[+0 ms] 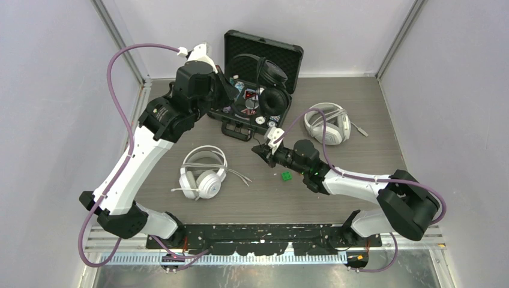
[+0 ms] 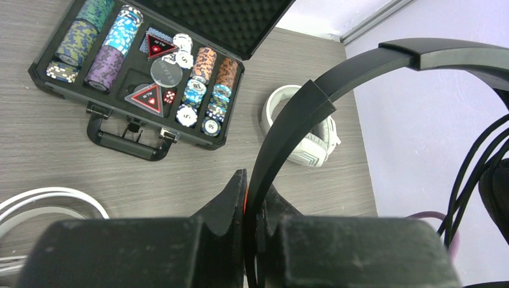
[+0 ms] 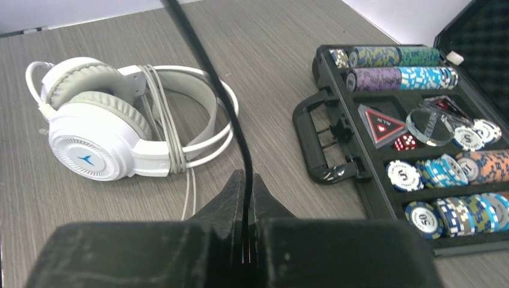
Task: Wrap the headphones
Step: Wrap the headphones cable around the headphones.
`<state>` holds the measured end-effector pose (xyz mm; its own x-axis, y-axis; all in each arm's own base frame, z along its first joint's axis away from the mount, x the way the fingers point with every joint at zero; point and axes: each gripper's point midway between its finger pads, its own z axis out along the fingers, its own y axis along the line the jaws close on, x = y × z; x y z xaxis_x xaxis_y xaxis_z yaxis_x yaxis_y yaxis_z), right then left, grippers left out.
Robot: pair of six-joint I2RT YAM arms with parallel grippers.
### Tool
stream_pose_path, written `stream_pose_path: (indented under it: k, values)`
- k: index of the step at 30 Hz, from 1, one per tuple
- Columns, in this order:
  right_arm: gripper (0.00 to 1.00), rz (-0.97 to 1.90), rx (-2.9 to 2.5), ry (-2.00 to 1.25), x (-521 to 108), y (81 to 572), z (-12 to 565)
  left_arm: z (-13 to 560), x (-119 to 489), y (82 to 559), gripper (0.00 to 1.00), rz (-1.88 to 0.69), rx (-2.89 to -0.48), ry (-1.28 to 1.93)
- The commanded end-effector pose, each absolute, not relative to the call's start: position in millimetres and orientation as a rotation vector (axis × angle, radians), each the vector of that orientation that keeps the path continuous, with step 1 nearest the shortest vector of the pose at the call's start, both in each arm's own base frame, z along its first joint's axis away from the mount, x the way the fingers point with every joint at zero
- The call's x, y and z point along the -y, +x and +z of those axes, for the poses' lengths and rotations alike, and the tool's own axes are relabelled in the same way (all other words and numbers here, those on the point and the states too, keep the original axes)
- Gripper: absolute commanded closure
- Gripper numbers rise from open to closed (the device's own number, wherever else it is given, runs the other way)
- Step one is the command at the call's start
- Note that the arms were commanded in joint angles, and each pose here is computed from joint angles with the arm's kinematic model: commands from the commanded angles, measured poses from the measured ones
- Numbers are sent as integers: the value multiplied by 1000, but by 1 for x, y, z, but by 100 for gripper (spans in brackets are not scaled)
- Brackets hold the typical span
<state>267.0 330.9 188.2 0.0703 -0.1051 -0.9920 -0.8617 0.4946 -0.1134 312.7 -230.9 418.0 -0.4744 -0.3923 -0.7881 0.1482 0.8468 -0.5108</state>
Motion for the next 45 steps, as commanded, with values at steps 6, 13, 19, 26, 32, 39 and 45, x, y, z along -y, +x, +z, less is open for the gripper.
stream_pose_path:
  k: [6, 13, 19, 26, 32, 39, 45]
  values:
    - [100, 683, -1416, -713, -304, 283, 198, 457, 209, 302, 100, -629, -1861, -185]
    - [99, 651, -1454, -691, -291, 282, 186, 464, 197, 307, 100, -578, -1818, -205]
    - [99, 643, -1446, -705, -289, 278, 183, 480, 186, 318, 100, -542, -1769, -233]
    - [100, 715, -1429, -784, -294, 260, 187, 481, 178, 326, 100, -489, -1754, -245]
    - [100, 749, -1467, -760, -291, 263, 196, 485, 187, 309, 100, -522, -1773, -41]
    - [99, 764, -1517, -639, -277, 270, 208, 465, 152, 295, 100, -286, -1857, 91]
    - [100, 789, -1565, -547, -267, 279, 206, 452, 182, 284, 100, -390, -1908, 337]
